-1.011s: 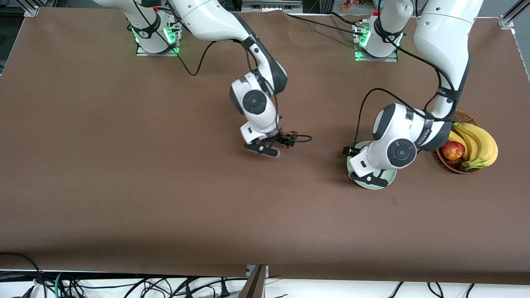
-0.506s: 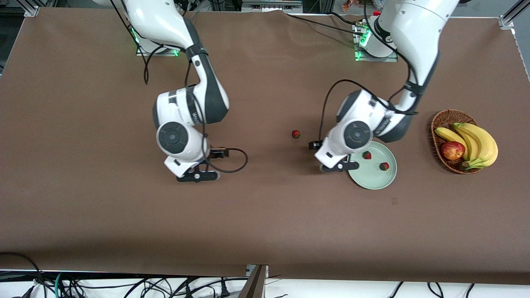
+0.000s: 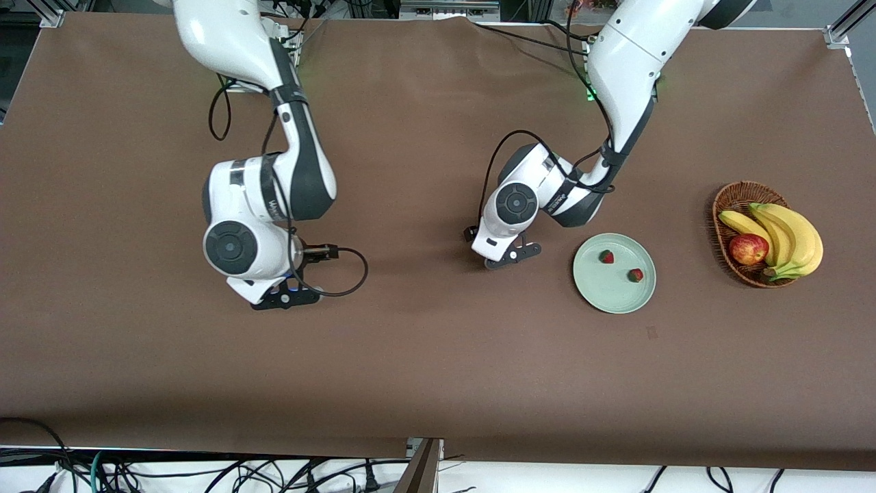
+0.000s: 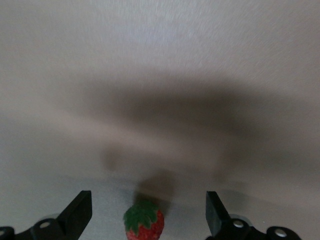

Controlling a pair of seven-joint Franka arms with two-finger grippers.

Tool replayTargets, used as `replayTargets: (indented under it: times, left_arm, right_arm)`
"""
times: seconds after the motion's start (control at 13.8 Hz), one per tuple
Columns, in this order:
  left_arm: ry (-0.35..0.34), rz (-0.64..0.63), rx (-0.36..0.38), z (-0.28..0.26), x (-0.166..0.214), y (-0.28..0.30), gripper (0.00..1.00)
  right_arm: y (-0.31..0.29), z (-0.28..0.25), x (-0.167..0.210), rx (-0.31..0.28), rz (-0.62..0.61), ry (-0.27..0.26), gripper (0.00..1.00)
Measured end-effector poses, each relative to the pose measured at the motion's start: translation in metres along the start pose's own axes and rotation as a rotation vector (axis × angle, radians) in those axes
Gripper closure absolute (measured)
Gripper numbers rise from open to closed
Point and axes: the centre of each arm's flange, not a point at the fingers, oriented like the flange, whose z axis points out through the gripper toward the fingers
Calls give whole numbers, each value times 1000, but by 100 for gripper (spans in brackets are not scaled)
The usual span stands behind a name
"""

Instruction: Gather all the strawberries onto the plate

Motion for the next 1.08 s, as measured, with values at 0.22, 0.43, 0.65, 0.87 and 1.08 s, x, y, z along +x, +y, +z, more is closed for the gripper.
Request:
replayTargets:
  times: [0.22, 0.43, 0.65, 0.87, 1.08]
  left_arm:
    - [-2, -11, 9, 5, -11, 6, 0]
    - [-4, -6, 15, 8, -17, 8, 14]
    - [1, -2, 11, 4, -19, 9, 52]
    - [-9, -21, 41, -5, -10, -2, 67]
    - [-25, -64, 73, -43, 17, -29, 67]
  right_arm:
    - [49, -35, -16, 4, -49, -1, 0]
    - [95, -96, -60, 53, -9, 45, 0]
    - [142, -158, -116, 67, 57, 83, 0]
    - [174, -198, -155, -6, 102, 135, 0]
    - [171, -212, -170, -48, 98, 154, 0]
